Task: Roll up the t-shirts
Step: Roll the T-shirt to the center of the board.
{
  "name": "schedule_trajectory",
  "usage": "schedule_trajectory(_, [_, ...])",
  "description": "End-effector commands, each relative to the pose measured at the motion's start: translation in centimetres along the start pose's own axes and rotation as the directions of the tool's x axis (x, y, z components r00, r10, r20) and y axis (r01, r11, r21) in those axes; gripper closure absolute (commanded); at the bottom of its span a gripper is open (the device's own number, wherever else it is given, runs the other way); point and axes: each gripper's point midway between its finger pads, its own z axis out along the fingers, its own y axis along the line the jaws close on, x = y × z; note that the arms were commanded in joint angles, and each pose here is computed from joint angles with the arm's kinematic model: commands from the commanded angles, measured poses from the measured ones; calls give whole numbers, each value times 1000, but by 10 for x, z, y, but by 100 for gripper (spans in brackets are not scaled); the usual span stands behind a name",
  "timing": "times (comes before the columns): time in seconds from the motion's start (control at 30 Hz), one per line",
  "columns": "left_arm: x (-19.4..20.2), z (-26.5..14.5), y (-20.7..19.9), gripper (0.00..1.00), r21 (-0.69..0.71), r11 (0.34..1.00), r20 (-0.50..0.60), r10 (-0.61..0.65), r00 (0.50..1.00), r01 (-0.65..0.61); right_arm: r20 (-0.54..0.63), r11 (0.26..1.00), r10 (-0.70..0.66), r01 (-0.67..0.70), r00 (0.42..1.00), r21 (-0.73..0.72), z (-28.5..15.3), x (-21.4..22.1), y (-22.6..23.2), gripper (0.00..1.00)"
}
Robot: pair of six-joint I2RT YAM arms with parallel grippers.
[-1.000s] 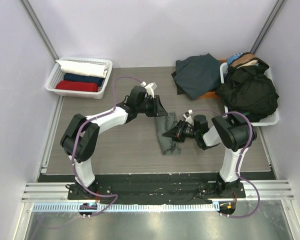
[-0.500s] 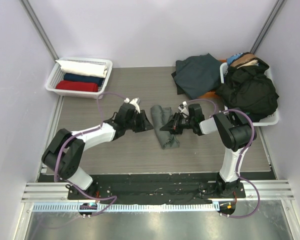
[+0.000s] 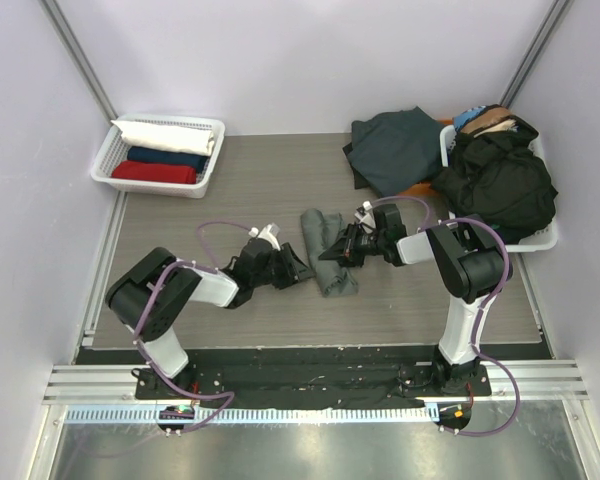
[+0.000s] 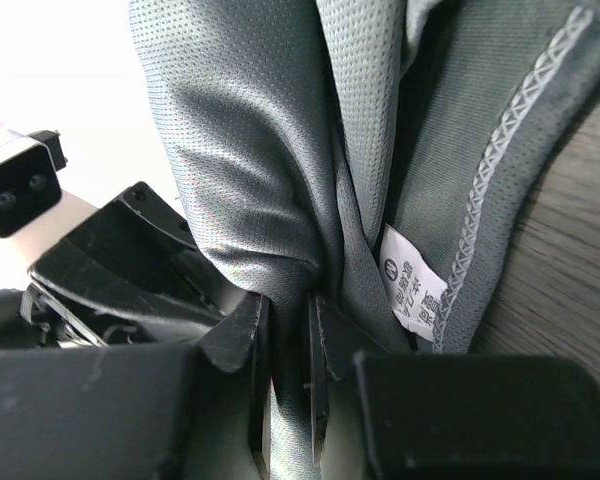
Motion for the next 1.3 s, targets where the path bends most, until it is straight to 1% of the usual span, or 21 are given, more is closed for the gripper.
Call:
schedule_trajectory(0.0, [-14,7,-33,59,148,989,104,-18,994,2,19,999,18,-19,1000,42,2,-2,1,95])
schedule_trajectory(0.3, [-11,18,-27,62,151,989,138,-34,990,13,21,990,131,-130,991,-49,5,13,6,96])
schedule_trajectory(0.47, [-6,19,-29,63,152,988,142,-26,990,4,40,990,140,-139,989,-18,8,17,0,97])
schedule_trajectory(0.57, [-13,4,-32,64,158,987,188,-13,982,-17,36,992,122,-122,992,9,9,19,-8,97])
schedule_trajectory(0.63, [-13,-4,-25,64,110,993,193,25,981,-47,36,993,113,-114,993,13,10,18,-9,97])
schedule_trajectory(0.67, [-24,-14,-39,64,123,990,221,39,974,-67,32,994,103,-103,994,19,11,18,-12,97])
schedule_trajectory(0.7, [-19,-16,-26,64,49,996,196,61,979,-72,24,995,99,-100,995,26,12,20,-14,97])
schedule_trajectory(0.73, [-24,-20,-30,63,36,994,209,91,974,-100,24,995,92,-93,995,27,12,18,-14,97])
schedule_trajectory(0.77, [-34,-28,-46,62,55,991,229,108,967,-124,15,996,83,-83,996,37,13,20,-17,97])
schedule_trajectory(0.8, [-40,-31,-38,60,-13,992,249,125,961,-125,12,996,78,-79,997,42,13,20,-18,97])
schedule_trajectory(0.83, [-47,-34,-41,59,-31,987,256,159,954,-157,7,996,73,-73,997,44,13,21,-18,97])
schedule_trajectory(0.87, [-57,-34,-52,52,-41,985,253,174,952,-169,5,996,69,-69,998,49,13,21,-20,97])
schedule_trajectory(0.9, [-61,-33,-56,49,-47,982,242,187,952,-181,3,996,66,-66,998,52,13,22,-21,97])
schedule_trajectory(0.93, [-69,-30,-56,48,-58,977,231,212,950,-204,0,996,65,-65,998,57,13,23,-22,97])
schedule_trajectory(0.97, [-74,-19,-67,47,-52,976,191,219,957,-213,-3,996,63,-63,998,58,13,24,-23,97])
schedule_trajectory(1.0, [-72,-14,-72,46,-30,975,151,224,963,-222,-4,996,63,-63,998,57,12,24,-23,97])
schedule_trajectory(1.03, [-74,-9,-68,46,-46,974,112,226,968,-222,-7,997,61,-60,998,57,13,25,-23,97])
schedule_trajectory(1.13, [-79,10,-82,46,-18,971,39,237,971,-237,-5,996,54,-54,999,65,12,24,-24,97])
schedule_trajectory(1.17, [-83,11,-78,46,-32,972,25,232,972,-231,-7,996,50,-49,999,68,12,24,-24,97])
schedule_trajectory(1.23, [-94,15,-89,46,23,977,41,212,976,-213,-9,996,48,-47,999,71,12,25,-26,97])
schedule_trajectory(1.27, [-102,19,-85,47,32,984,46,174,984,-175,-7,996,49,-48,999,72,12,24,-27,97])
